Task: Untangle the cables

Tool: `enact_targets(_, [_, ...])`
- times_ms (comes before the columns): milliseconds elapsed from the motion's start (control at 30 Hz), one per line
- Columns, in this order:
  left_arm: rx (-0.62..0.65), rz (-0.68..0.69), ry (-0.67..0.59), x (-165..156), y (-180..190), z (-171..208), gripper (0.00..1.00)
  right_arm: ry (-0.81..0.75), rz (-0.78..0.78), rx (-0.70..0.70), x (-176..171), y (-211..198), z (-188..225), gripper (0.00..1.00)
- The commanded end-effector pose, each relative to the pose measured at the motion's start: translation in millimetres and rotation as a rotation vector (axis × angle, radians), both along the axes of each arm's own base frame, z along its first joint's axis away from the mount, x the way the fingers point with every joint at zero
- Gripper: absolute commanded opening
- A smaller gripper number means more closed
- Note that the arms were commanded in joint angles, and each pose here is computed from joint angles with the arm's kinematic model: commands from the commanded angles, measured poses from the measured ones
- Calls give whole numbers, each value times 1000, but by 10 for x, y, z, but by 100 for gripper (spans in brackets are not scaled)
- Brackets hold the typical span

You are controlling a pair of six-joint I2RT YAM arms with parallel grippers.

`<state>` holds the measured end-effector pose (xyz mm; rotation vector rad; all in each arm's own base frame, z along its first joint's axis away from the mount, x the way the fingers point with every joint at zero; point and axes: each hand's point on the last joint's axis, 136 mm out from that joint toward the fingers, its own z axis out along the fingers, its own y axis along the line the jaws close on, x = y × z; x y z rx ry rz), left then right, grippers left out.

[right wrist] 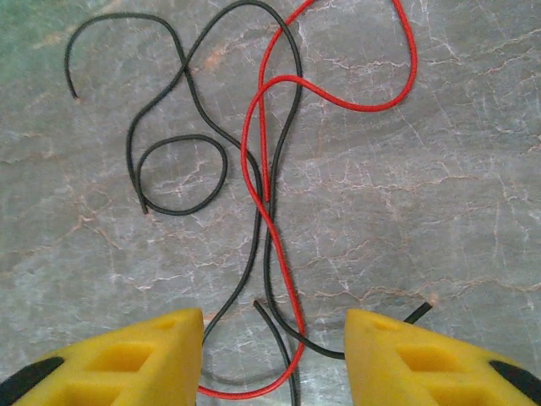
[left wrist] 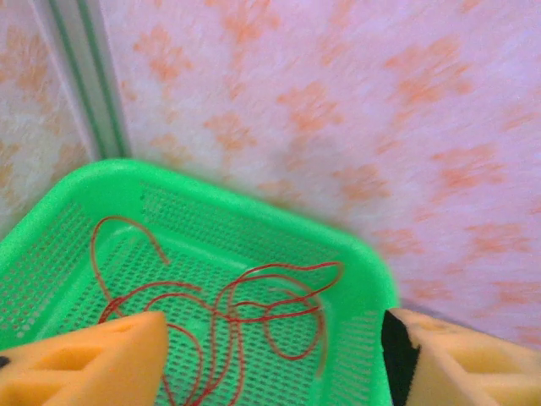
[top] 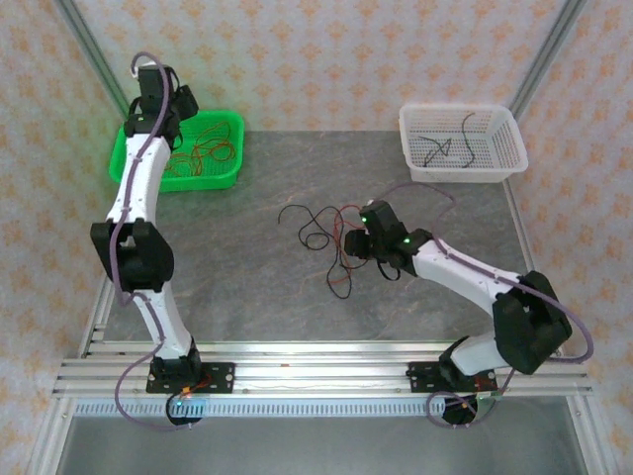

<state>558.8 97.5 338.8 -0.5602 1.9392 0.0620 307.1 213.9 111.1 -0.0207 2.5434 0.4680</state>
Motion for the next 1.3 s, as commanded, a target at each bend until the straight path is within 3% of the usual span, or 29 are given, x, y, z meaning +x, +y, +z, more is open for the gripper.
enact_targets(0, [-81,-109,-37,-194,-366,325,72,4,30,-71,50,7,28,48])
enact_targets(233, [-59,-195,-36,-692,-901,537,73,16,118,-96,147,348,28,48])
enact_targets(433, [-130,-255,-63,-1247,-1307,263,73,18,208,-144,261,779,-31,46])
enact_targets(567, [-156,-294,-27,-1652,-1525,-113,72,-27,263,-242,530,909,-42,45])
enact_targets(767, [-218,-306,6,-2154,-1620,-527,72,-119,459,-432,958,1130,-159,41])
enact_targets(1000, [-225,-278,57,-2481,-1532,-832,72,-176,604,-477,1374,1275,-227,38])
enact_targets(1267, [-221,-259,64,-2649,-1454,-874,72,-113,635,-602,1539,845,-302,40])
